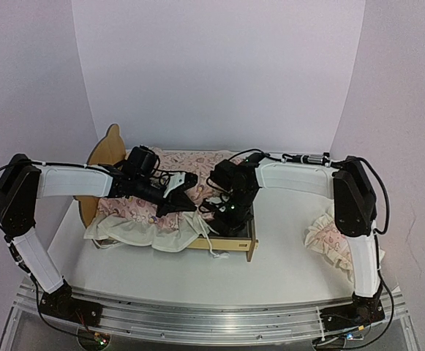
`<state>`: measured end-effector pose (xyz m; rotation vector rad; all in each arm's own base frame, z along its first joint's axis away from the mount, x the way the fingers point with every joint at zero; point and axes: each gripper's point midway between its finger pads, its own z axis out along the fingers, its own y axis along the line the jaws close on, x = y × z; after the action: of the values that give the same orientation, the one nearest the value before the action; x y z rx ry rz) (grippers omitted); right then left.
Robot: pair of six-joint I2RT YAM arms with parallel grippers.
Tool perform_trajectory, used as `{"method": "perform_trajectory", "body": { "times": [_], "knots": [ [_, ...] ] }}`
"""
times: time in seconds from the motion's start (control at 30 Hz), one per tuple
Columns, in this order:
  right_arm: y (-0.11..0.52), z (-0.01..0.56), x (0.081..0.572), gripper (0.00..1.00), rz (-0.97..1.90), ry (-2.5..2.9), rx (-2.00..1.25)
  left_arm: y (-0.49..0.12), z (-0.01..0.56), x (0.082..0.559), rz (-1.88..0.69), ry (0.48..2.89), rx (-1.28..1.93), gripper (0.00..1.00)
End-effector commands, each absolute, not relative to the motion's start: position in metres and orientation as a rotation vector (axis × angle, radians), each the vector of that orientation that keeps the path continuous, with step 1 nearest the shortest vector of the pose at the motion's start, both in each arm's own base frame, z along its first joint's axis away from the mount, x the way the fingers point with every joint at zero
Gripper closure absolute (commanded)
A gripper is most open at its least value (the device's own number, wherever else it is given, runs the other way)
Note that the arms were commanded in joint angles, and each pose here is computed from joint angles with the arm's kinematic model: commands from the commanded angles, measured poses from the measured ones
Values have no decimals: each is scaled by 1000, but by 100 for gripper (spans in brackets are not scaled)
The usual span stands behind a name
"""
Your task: Set up the pet bed
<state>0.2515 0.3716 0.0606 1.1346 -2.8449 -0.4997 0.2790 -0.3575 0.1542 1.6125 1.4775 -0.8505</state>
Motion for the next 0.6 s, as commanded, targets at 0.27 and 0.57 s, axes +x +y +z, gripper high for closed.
{"method": "perform_trajectory", "body": {
  "times": [0.27, 0.57],
  "knots": [
    [334, 31, 242, 66, -216, -2788, 1167, -354, 173, 279, -813, 1408, 1612, 100],
    [361, 119, 240, 52, -548, -2851, 1302, -355, 172, 280, -814, 1402, 1613, 100]
  ]
}}
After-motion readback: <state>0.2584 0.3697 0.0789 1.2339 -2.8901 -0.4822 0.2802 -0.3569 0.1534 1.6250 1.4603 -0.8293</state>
